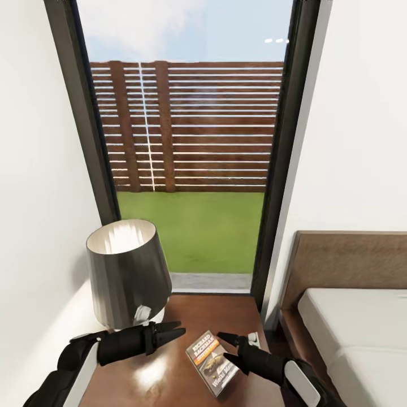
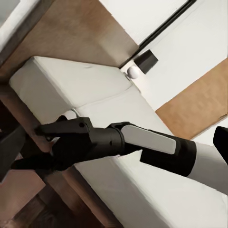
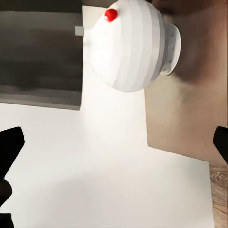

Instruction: In the bedroom, move the book from the bed onto either nightstand, and place the two sandals side by side next to the bed.

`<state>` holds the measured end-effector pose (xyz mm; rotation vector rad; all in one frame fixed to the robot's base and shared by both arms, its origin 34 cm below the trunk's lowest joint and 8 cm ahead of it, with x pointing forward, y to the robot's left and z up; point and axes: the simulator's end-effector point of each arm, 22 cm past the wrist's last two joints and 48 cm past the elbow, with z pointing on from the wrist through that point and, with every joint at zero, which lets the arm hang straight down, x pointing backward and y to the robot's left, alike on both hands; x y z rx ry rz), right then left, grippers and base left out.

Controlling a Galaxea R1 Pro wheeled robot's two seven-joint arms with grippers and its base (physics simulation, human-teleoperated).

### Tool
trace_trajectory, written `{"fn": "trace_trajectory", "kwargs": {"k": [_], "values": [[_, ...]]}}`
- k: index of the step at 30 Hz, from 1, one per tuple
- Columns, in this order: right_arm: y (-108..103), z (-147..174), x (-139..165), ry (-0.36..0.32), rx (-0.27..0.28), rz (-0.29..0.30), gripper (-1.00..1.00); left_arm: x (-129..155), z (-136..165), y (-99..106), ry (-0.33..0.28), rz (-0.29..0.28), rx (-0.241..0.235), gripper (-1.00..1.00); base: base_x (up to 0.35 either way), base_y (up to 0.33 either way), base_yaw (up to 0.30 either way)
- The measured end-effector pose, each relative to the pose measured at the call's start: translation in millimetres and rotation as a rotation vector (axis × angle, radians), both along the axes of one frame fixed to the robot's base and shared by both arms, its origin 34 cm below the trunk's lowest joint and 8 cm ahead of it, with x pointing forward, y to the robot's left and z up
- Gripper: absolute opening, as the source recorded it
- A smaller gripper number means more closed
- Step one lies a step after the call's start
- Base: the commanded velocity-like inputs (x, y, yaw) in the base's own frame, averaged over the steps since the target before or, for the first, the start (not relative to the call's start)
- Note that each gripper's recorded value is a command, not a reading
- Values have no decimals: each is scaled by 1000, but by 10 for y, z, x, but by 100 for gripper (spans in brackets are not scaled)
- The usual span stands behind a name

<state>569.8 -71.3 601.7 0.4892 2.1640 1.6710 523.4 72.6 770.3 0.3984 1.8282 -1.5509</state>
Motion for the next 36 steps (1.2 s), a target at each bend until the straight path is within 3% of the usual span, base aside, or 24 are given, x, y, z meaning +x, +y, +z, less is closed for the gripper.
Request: {"fn": "trace_trajectory", "kwargs": {"k": [3,4,7,11,21,27,31,36], "values": [[-107,18,16,2,-19,-7,100,130,-179,64,36,62,63,100,0,0,0],[-362,-33,42,1,-60,-24,100,254,-336,143,44,126,122,100,0,0,0],[-880,-164,96,-6,-155,-85,100,472,-526,320,47,242,224,100,0,0,0],[-1125,-146,144,-22,-204,-117,100,522,-484,365,49,264,241,100,0,0,0],[-1361,-136,139,-11,-258,-164,100,566,-305,387,50,273,249,100,0,0,0],[-1516,-280,27,30,-303,-201,100,727,-482,605,70,377,380,100,0,0,0],[-1583,-292,-7,38,-325,-217,100,768,-606,693,75,416,406,100,0,0,0],[-1852,-448,-85,15,-424,-293,100,762,-742,759,90,441,422,100,0,0,0]]}}
